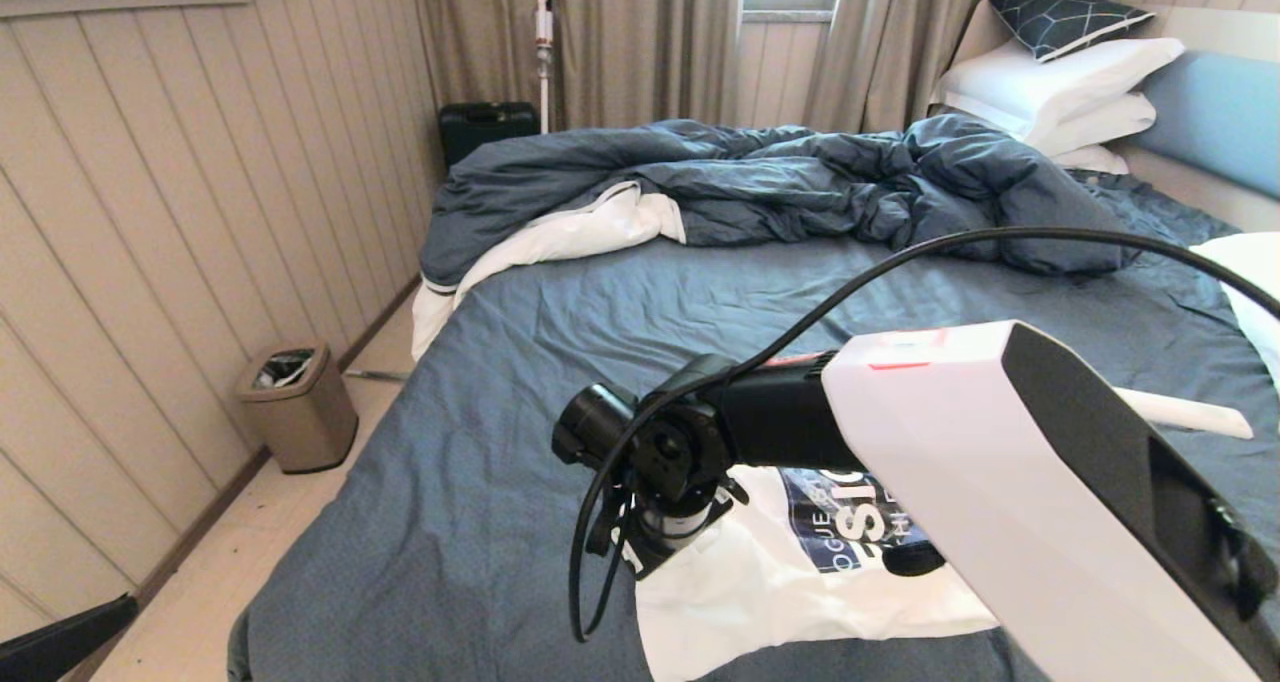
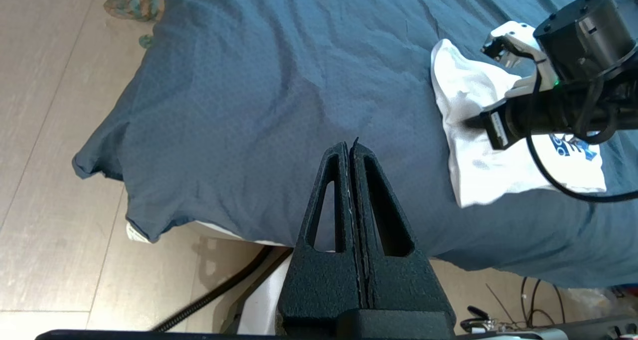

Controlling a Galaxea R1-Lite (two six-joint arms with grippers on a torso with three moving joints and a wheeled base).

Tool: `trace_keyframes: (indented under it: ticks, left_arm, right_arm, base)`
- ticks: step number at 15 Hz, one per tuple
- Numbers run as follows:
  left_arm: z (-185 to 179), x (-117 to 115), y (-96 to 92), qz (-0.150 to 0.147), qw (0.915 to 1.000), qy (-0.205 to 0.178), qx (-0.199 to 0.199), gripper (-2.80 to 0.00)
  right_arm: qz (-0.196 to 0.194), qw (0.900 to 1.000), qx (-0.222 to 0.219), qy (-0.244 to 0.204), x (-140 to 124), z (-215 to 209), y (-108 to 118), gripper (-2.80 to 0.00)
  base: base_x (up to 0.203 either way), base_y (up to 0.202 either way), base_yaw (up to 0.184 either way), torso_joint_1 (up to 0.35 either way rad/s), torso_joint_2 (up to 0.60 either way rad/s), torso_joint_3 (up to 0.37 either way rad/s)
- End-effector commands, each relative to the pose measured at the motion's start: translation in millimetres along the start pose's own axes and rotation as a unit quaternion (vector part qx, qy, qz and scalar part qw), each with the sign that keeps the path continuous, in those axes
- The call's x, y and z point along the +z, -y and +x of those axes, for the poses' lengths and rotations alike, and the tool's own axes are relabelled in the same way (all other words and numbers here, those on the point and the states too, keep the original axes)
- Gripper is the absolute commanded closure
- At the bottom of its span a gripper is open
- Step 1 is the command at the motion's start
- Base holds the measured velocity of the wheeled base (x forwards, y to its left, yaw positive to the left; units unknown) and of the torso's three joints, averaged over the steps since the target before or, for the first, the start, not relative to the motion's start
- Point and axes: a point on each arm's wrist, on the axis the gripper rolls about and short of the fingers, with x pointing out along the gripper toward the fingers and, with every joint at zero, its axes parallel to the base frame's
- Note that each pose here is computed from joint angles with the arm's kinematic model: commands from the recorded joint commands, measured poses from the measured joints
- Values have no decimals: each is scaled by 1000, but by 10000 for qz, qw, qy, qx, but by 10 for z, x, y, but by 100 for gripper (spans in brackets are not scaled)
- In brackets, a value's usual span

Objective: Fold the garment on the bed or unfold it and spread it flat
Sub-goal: Unford the white T-shirt

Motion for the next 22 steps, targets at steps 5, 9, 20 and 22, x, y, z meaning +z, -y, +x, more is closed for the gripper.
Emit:
trace_keyframes:
  ticks: [5,9,20,22]
  left_arm:
    - [29,-24,-14,-39,9999,-113,2,0]
    - [8,8,7,-13,9999,-63,-113,0]
    - [77,339,108,47,9994,-20,-355,0]
    - [101,418,136,56,9986,-62,-528,0]
  right_arm:
    - [302,9992,11,269,9,-332,229,0]
    - [776,9952,-59,595,-86,-792,707,0]
    - [2619,9607,-709,592,-904,-1078,2420,0]
    - [2871,9536,-740,519,-1082,-1030,2699,0]
  base:
    - [0,0,0,0,0,0]
    - [0,0,0,0,0,0]
    - [0,0,0,0,0,0]
    - [0,0,0,0,0,0]
